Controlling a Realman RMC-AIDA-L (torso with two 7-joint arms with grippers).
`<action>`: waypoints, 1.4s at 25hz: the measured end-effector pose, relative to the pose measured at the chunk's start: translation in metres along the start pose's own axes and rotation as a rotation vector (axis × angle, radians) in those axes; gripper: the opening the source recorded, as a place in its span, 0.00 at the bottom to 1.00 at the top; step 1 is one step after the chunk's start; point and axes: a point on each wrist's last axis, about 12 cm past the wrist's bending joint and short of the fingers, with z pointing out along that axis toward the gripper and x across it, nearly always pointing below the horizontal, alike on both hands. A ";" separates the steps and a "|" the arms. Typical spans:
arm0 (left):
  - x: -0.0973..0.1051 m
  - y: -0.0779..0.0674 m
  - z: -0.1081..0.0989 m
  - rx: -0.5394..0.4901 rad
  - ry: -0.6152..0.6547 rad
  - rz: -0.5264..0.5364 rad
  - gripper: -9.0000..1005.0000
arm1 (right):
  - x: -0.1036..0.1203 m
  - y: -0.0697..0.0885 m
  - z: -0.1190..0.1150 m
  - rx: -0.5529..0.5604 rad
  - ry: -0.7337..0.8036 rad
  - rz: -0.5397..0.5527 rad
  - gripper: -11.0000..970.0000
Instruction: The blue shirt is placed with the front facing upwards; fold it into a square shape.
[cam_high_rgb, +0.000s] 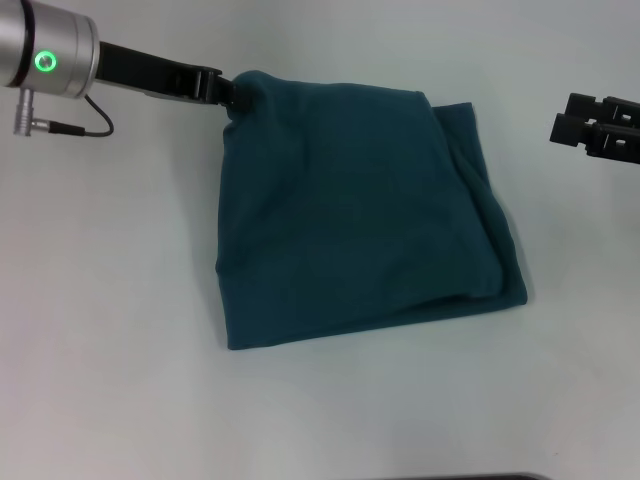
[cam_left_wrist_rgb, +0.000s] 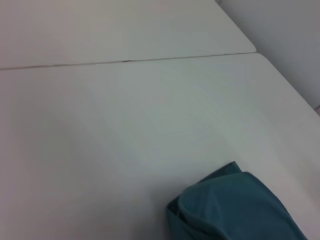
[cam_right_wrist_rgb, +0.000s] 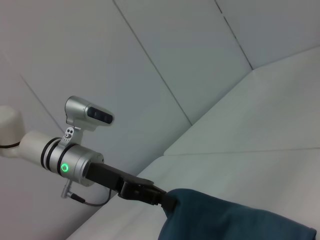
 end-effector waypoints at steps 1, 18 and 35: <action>0.001 0.000 0.001 0.002 0.000 -0.002 0.04 | -0.001 0.000 0.000 -0.001 0.001 -0.002 0.94; 0.029 -0.006 -0.064 0.033 -0.324 -0.026 0.42 | -0.017 -0.009 -0.013 0.066 0.003 -0.051 0.94; 0.118 -0.021 -0.055 0.345 -0.313 0.029 0.94 | -0.011 -0.010 -0.014 0.070 0.112 -0.078 0.94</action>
